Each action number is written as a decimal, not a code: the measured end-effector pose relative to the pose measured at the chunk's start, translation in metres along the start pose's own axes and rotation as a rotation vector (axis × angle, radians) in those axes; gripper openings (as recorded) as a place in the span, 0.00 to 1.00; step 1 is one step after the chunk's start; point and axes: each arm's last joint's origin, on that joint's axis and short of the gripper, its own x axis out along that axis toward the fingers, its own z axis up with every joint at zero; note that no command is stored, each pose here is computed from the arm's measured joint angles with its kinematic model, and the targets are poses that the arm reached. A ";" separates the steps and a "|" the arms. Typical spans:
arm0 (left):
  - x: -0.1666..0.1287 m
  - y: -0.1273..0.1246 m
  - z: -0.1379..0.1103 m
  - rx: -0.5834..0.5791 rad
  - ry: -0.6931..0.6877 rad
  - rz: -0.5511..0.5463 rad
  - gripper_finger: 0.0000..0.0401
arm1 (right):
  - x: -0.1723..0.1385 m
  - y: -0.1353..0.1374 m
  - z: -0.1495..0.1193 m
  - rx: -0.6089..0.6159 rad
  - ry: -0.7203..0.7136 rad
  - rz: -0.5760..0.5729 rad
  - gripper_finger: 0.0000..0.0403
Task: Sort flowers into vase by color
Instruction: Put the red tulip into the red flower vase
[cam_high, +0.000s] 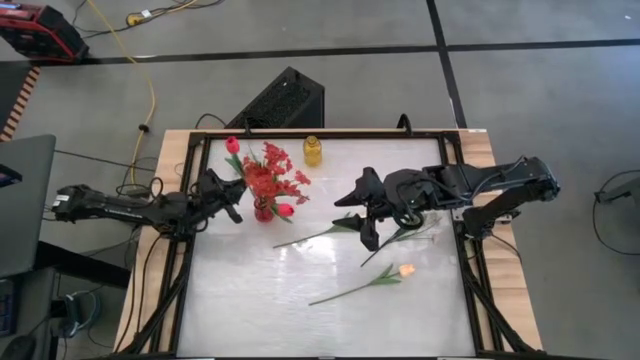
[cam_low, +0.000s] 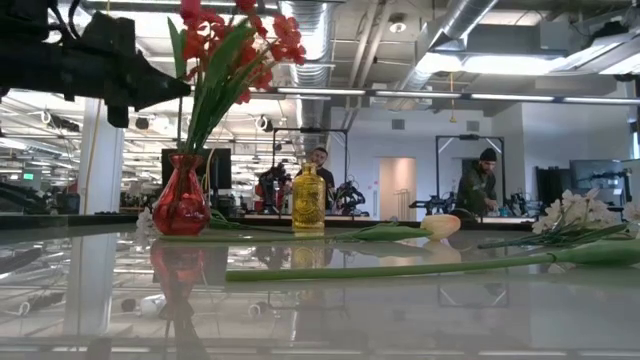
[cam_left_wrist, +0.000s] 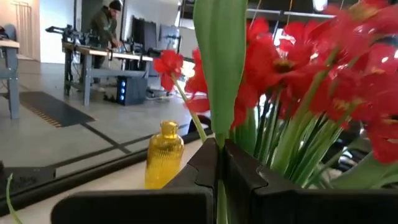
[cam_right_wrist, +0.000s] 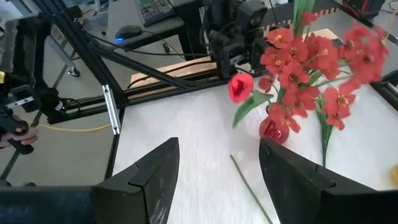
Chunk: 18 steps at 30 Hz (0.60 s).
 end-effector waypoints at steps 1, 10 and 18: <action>0.000 0.000 -0.001 -0.002 0.005 0.001 0.00 | 0.000 0.000 -0.001 -0.002 0.008 -0.003 0.62; 0.001 -0.002 -0.002 0.030 0.017 -0.034 0.10 | -0.001 -0.003 -0.012 -0.026 0.118 -0.039 0.62; 0.003 -0.003 0.000 0.029 0.045 -0.026 0.26 | -0.001 -0.004 -0.014 -0.031 0.142 -0.047 0.62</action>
